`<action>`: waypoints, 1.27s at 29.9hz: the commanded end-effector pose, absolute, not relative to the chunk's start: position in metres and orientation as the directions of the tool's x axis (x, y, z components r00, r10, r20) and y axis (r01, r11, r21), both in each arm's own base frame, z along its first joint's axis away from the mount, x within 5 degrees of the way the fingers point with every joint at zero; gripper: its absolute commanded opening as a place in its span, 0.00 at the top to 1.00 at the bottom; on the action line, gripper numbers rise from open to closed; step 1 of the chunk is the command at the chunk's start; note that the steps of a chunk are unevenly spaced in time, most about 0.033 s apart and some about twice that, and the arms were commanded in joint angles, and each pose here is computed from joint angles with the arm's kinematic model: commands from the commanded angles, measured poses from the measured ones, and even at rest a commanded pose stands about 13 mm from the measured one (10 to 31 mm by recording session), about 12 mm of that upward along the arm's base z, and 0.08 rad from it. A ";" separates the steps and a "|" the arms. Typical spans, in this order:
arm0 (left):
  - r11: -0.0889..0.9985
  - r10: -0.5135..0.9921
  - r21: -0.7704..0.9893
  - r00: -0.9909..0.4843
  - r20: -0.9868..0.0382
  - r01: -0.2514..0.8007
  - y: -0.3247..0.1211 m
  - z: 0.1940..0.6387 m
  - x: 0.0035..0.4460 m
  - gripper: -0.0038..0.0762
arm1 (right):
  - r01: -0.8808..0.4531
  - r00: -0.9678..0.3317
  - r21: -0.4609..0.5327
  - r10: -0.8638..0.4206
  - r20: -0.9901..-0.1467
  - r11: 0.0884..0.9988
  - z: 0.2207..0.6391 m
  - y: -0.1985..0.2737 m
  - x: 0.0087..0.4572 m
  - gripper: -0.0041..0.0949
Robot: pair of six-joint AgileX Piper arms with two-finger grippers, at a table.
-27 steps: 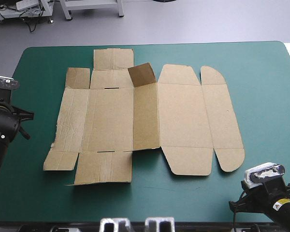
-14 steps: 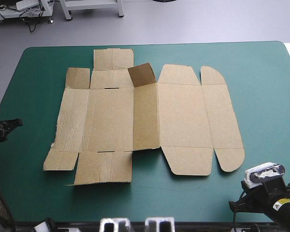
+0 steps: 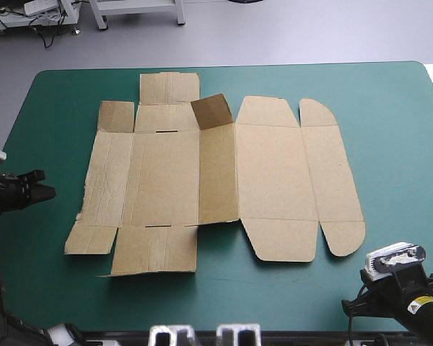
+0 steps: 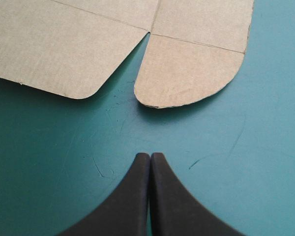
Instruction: Fold the box
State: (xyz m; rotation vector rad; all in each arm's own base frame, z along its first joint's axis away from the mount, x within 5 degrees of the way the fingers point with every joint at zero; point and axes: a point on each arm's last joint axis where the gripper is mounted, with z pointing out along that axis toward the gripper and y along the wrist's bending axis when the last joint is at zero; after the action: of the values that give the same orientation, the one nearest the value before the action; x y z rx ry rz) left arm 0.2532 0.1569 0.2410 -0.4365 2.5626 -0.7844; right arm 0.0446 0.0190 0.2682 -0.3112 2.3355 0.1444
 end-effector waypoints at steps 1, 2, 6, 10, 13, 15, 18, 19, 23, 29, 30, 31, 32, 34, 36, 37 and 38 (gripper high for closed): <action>0.760 -0.385 -0.643 -0.861 -0.332 -0.092 0.151 0.258 0.254 0.96 | -0.261 -0.638 0.011 -0.164 -0.752 0.965 0.278 0.020 0.048 0.98; 0.763 -0.383 -0.640 -0.860 -0.337 -0.090 0.151 0.258 0.255 0.96 | -0.261 -0.638 0.011 -0.164 -0.752 0.965 0.278 0.020 0.048 0.98; 0.761 -0.375 -0.644 -0.863 -0.339 -0.078 0.153 0.260 0.258 0.95 | -0.256 -0.640 0.010 -0.162 -0.751 0.967 0.277 0.019 0.048 0.98; 0.769 -0.333 -0.637 -0.886 -0.323 -0.057 0.147 0.257 0.262 0.78 | -0.242 -0.643 0.011 -0.152 -0.750 0.970 0.277 0.018 0.049 0.98; 0.769 -0.295 -0.637 -0.912 -0.285 -0.050 0.137 0.249 0.269 0.53 | -0.231 -0.646 0.004 -0.150 -0.748 0.973 0.277 0.017 0.049 0.98; 0.764 -0.263 -0.644 -0.927 -0.267 -0.032 0.128 0.244 0.276 0.39 | -0.231 -0.646 0.004 -0.150 -0.748 0.973 0.277 0.017 0.049 0.98; 0.762 -0.207 -0.647 -0.950 -0.235 -0.006 0.115 0.235 0.284 0.35 | -0.231 -0.646 0.004 -0.150 -0.748 0.973 0.277 0.017 0.049 0.98; 0.757 -0.206 -0.654 -0.955 -0.215 -0.016 0.112 0.231 0.286 0.36 | -0.231 -0.646 0.004 -0.150 -0.748 0.973 0.277 0.017 0.049 0.98; 0.761 -0.161 -0.648 -0.974 -0.160 -0.019 0.105 0.218 0.291 0.36 | -0.225 -0.648 0.003 -0.147 -0.747 0.974 0.277 0.017 0.049 0.98; 0.757 -0.160 -0.653 -0.977 -0.139 -0.032 0.106 0.212 0.293 0.36 | -0.224 -0.649 0.005 -0.145 -0.747 0.975 0.277 0.017 0.049 0.98; 0.756 -0.163 -0.654 -0.977 -0.134 -0.036 0.106 0.211 0.293 0.36 | -0.222 -0.649 0.004 -0.145 -0.747 0.975 0.277 0.016 0.049 0.98; 0.750 -0.172 -0.659 -0.977 -0.125 -0.048 0.106 0.210 0.293 0.36 | -0.222 -0.649 0.004 -0.145 -0.747 0.975 0.277 0.016 0.049 0.98; 0.746 -0.182 -0.663 -0.977 -0.113 -0.063 0.106 0.209 0.293 0.36 | -0.222 -0.649 0.004 -0.145 -0.747 0.975 0.277 0.016 0.049 0.98; 0.735 -0.201 -0.671 -0.977 -0.079 -0.097 0.106 0.203 0.294 0.36 | -0.220 -0.650 0.005 -0.143 -0.747 0.975 0.277 0.016 0.049 0.98; 0.727 -0.200 -0.677 -0.979 -0.048 -0.115 0.103 0.197 0.295 0.36 | -0.220 -0.650 0.005 -0.143 -0.747 0.975 0.277 0.016 0.049 0.98; 0.723 -0.200 -0.680 -0.979 -0.037 -0.121 0.103 0.194 0.295 0.36 | -0.218 -0.650 0.005 -0.142 -0.746 0.976 0.277 0.016 0.049 0.98; 0.720 -0.194 -0.683 -0.981 -0.023 -0.126 0.099 0.192 0.296 0.36 | -0.218 -0.650 0.005 -0.142 -0.746 0.976 0.277 0.016 0.049 0.98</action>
State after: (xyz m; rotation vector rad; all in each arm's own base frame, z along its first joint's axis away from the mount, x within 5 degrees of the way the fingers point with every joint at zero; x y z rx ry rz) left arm 0.2980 0.1145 0.1914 -0.2990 2.7852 -0.9746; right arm 0.0448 0.0164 0.2677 -0.2649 2.3477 0.1246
